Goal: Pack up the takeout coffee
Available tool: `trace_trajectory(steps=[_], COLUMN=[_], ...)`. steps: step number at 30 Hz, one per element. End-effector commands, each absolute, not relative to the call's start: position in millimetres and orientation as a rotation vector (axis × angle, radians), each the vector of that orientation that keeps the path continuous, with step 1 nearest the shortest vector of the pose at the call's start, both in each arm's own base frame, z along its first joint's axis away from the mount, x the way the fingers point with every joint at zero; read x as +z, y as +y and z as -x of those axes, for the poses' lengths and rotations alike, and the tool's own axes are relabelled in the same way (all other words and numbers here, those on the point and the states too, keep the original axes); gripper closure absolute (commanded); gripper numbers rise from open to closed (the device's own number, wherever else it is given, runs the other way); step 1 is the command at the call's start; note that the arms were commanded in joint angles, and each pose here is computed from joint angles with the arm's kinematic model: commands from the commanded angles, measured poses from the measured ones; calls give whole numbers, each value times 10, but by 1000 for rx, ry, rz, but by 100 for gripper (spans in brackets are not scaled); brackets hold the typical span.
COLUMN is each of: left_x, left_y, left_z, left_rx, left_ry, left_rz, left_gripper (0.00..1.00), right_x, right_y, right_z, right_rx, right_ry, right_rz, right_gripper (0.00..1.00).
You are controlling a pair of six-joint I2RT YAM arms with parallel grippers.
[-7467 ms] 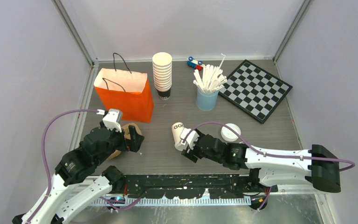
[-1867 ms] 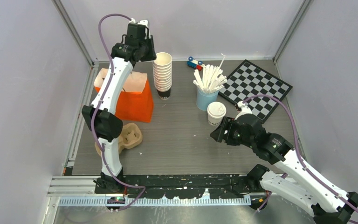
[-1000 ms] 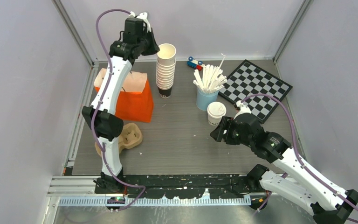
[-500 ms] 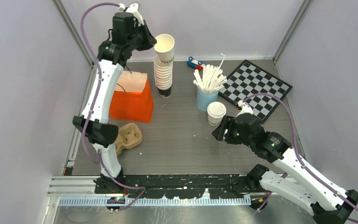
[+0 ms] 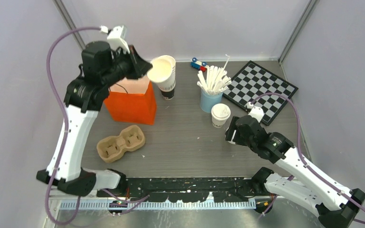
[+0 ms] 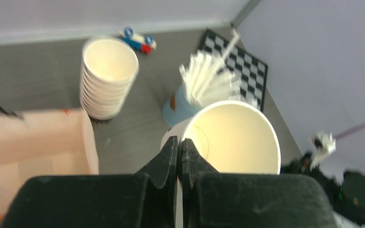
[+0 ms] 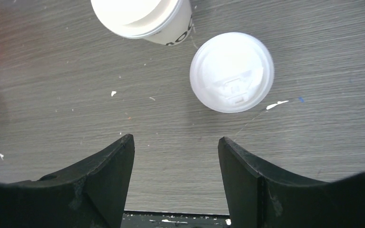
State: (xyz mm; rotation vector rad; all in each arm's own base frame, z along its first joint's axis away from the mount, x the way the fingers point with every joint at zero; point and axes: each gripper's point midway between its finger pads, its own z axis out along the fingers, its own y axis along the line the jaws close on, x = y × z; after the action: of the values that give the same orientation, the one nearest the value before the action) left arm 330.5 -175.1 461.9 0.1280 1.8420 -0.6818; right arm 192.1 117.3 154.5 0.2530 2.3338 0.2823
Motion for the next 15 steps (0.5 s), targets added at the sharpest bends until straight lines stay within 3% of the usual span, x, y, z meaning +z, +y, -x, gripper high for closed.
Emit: trace_trajectory(steps=[1,6,12,15], left_x=[4191,3408,2436,2172], left_y=[-1847,-1970,-2270,-2357], left_z=[-2687,-2195,-1845,-1821], left_rx=[-766,-839,-917,-860], left_ry=[1934,2059,2219,2235], left_rz=[-224,-257,-310,-345], left_gripper=[100,100,100,100], right_x=[1673,1631,1646,1544], right_y=[916,682,544,575], right_z=[-1986,-2014,-2142,-2260], right_rx=[194,96,26,66], right_ry=[2221,2145,2090,2129], right_rz=[-386,-486,-568,-613], right_gripper=[30,31,52,57])
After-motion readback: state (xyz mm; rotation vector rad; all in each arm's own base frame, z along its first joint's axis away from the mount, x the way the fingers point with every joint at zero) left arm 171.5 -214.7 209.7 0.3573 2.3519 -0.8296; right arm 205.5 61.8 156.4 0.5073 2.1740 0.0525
